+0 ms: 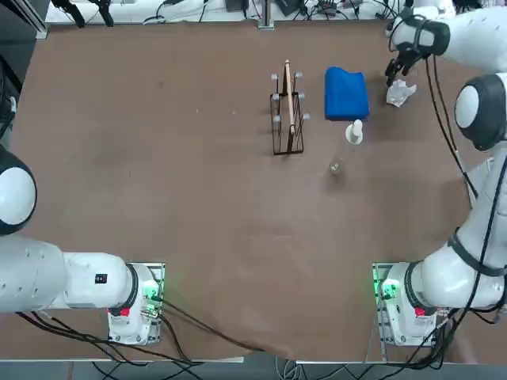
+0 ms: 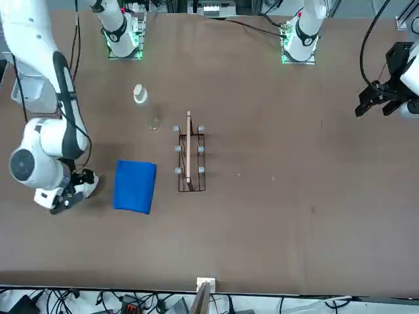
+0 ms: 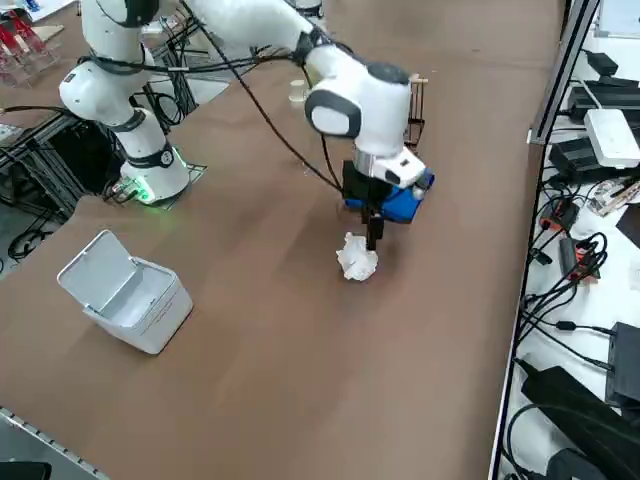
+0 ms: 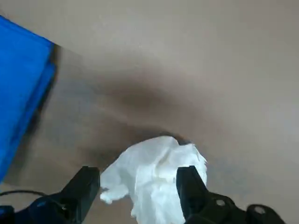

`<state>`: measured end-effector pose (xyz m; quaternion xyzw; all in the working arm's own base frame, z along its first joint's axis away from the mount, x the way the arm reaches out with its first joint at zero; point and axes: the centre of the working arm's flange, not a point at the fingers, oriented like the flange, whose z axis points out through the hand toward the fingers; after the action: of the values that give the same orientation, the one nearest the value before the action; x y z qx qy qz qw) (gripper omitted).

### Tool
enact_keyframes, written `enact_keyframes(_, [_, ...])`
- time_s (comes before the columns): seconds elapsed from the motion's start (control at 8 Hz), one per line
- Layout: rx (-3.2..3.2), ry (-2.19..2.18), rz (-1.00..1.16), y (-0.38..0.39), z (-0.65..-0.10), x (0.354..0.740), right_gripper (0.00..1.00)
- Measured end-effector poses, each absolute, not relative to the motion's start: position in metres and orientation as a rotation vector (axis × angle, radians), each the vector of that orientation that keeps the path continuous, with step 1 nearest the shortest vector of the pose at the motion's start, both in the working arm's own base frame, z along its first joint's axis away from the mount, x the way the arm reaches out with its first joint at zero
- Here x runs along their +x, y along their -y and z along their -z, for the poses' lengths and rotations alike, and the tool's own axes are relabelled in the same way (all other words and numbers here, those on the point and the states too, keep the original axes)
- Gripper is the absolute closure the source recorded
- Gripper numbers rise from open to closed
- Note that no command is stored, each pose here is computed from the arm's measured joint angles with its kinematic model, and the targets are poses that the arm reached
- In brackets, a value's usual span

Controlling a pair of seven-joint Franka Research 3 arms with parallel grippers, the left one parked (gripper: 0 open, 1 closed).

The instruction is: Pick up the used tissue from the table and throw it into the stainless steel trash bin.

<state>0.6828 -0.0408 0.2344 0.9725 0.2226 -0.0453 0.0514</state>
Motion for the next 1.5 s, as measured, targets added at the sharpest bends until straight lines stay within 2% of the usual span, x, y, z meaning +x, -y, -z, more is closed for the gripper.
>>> enact_keyframes(0.12, [2.948,-0.687,0.141,0.042,-0.220,0.682,0.00])
enact_keyframes(0.25, [2.939,-0.690,0.148,0.046,-0.211,0.682,0.04])
enact_keyframes(0.5, [2.936,-0.687,0.163,0.052,-0.202,0.680,0.18])
enact_keyframes(0.62, [2.937,-0.687,0.171,0.052,-0.200,0.678,0.29])
enact_keyframes(1.0, [2.936,-0.691,0.189,0.053,-0.195,0.674,0.42])
enact_keyframes(1.12, [2.936,-0.687,0.184,0.054,-0.199,0.674,0.58])
enact_keyframes(1.25, [2.940,-0.675,0.194,0.059,-0.203,0.672,0.66])
enact_keyframes(1.5, [2.954,-0.643,0.242,0.080,-0.228,0.666,0.66])
